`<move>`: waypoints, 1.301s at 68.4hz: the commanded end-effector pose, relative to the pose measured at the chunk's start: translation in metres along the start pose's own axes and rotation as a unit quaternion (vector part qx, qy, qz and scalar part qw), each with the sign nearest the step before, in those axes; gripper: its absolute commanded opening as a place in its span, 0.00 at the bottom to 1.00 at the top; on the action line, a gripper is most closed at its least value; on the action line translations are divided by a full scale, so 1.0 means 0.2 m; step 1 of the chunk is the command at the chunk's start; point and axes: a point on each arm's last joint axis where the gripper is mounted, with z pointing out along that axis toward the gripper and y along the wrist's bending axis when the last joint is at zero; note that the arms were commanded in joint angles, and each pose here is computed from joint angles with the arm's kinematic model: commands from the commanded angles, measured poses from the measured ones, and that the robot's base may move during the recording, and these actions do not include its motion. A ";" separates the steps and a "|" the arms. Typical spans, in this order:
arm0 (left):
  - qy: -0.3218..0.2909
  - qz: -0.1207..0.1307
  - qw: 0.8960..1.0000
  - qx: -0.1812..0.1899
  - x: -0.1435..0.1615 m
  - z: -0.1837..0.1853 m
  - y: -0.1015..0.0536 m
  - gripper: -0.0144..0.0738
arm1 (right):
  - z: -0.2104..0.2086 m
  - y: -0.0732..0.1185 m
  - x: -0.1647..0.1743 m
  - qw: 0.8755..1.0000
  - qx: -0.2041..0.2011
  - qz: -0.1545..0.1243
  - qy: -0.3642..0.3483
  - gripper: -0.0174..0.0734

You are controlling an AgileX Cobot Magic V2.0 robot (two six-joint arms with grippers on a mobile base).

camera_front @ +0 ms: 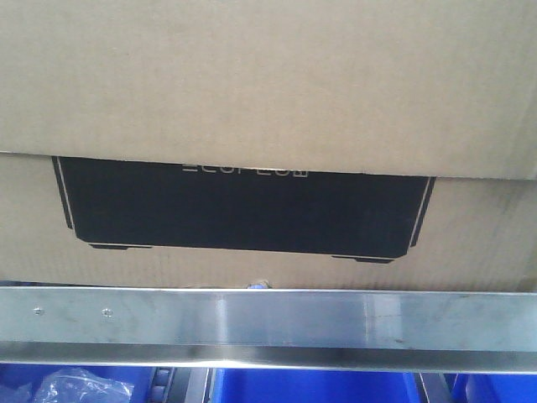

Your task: Grab box from left shelf to table start

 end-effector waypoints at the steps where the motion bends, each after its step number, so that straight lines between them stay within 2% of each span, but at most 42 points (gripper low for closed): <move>1: -0.069 0.002 0.998 0.009 -0.06 -0.01 -0.01 0.06 | 0.00 0.00 -0.04 0.999 -0.001 -0.001 -0.050 0.26; 13: -0.131 0.003 0.991 0.016 -0.12 -0.02 -0.01 0.06 | 0.00 0.00 -0.04 0.999 -0.001 -0.001 -0.051 0.26; 22: -0.181 -0.035 0.983 0.022 -0.19 -0.04 -0.01 0.06 | 0.00 0.00 -0.04 0.999 -0.001 -0.001 -0.051 0.26; 33: -0.199 -0.045 0.979 0.021 -0.34 -0.10 -0.01 0.06 | 0.00 0.00 -0.04 0.999 -0.001 -0.001 -0.051 0.26; 38: -0.186 -0.044 0.981 0.019 -0.41 -0.12 0.00 0.07 | 0.00 0.00 -0.04 0.999 -0.001 -0.001 -0.051 0.26; 42: -0.174 -0.042 0.984 0.017 -0.46 -0.14 0.00 0.13 | 0.00 0.00 -0.04 0.999 -0.001 -0.001 -0.051 0.26; 51: -0.170 -0.042 0.984 0.016 -0.56 -0.14 0.00 0.43 | 0.00 0.00 -0.04 0.999 -0.001 -0.001 -0.051 0.26; 57: -0.158 -0.042 0.986 0.016 -0.60 -0.13 0.00 0.54 | 0.00 0.00 -0.04 0.999 -0.001 -0.001 -0.051 0.26; 68: -0.153 -0.041 0.987 0.014 -0.77 -0.13 0.00 0.51 | 0.00 0.00 -0.04 0.999 -0.001 -0.001 -0.051 0.26; 73: -0.131 -0.041 0.990 0.012 -0.88 -0.12 0.01 0.50 | 0.00 0.00 -0.04 0.999 -0.001 -0.001 -0.051 0.26; 83: -0.012 -0.044 0.999 0.014 -1.05 -0.06 0.01 0.50 | 0.00 0.00 -0.04 0.999 -0.001 -0.001 -0.051 0.26; 89: 0.044 -0.039 0.997 0.044 -1.14 0.00 -0.02 0.50 | 0.00 0.00 -0.04 0.999 -0.001 -0.001 -0.051 0.26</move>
